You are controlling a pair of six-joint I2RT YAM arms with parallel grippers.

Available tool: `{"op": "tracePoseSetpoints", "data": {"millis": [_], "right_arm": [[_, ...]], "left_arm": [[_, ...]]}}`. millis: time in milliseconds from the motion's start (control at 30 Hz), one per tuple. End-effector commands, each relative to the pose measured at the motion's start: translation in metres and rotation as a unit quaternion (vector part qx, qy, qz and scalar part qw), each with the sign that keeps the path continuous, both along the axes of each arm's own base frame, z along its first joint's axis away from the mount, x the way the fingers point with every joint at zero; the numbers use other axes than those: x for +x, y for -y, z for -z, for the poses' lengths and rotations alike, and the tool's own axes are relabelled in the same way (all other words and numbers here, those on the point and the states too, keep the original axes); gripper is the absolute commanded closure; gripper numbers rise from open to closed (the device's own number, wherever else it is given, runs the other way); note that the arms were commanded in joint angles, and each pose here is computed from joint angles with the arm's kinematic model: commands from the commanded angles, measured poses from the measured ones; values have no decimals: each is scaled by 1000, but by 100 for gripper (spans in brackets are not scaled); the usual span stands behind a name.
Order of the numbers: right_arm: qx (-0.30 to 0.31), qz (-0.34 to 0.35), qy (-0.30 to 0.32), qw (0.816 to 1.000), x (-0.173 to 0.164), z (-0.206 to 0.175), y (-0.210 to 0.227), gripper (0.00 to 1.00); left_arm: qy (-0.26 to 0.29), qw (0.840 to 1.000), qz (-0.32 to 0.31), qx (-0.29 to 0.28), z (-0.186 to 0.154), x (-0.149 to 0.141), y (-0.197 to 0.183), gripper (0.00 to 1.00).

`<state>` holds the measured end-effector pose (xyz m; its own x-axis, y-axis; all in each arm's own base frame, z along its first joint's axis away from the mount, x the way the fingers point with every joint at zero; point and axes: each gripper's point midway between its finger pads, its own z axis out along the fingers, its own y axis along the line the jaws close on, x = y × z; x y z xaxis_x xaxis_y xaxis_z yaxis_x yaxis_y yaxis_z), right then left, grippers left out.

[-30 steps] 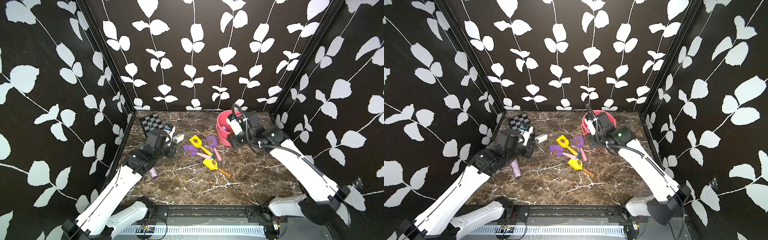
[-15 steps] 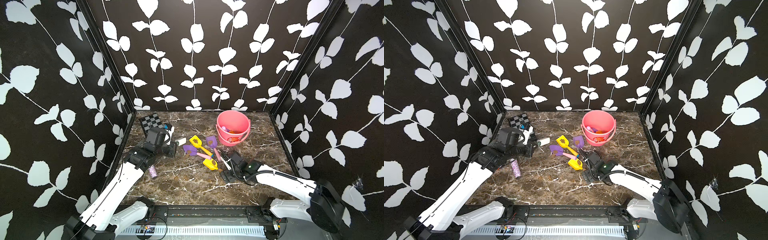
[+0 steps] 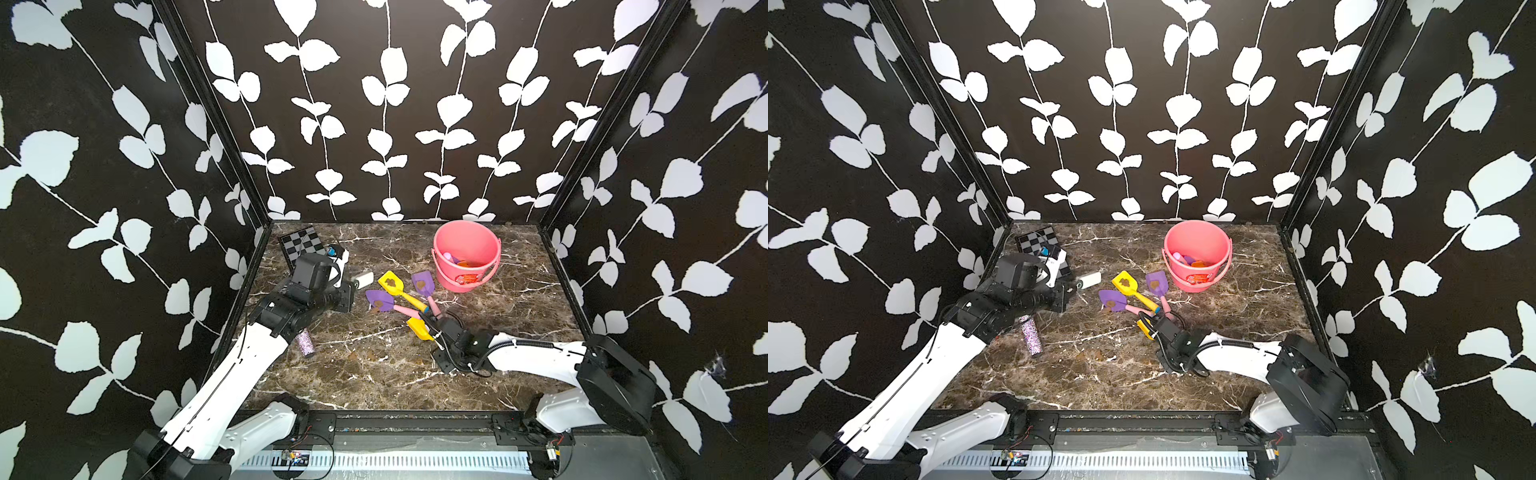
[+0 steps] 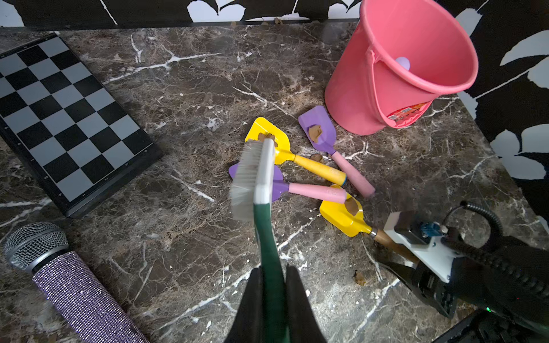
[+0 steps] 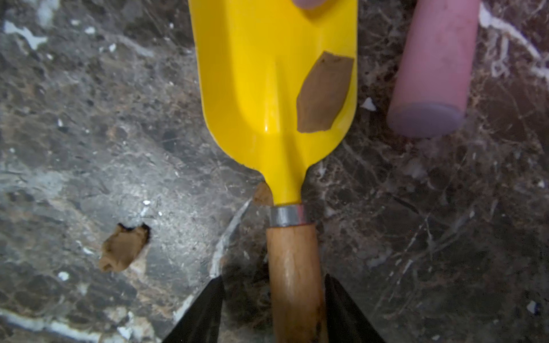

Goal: Brush the soil off the hand trowel and place it into the bucket
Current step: Pick up the hand trowel from the center of the board.

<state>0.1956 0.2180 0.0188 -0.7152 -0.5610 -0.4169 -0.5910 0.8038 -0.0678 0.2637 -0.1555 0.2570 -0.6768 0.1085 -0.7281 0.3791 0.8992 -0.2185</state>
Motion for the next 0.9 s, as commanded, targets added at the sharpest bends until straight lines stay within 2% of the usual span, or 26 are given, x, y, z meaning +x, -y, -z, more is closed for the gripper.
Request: {"op": "tracePoseSetpoints", "data": {"millis": [0,133,400,600,733,867], "right_arm": [[-7,21,19,1000,4,3,7,50],[-17,26,22,999,6,8,10,52],[-16,22,11,1000,0,10,11,67],[0,15,8,1000,-3,-5,9,78],[14,17,-16,1000,-17,-18,13,92],[43,24,-34,998,-32,-40,17,98]], "left_arm": [[15,1000,5,-15,-8,3,4,100],[18,1000,6,-16,-10,3,4,100],[21,1000,1,-17,-11,1,1,100],[17,1000,2,-23,-10,-1,2,100],[22,999,2,-29,-15,-2,2,100],[29,999,7,-38,-22,-5,3,100]]}}
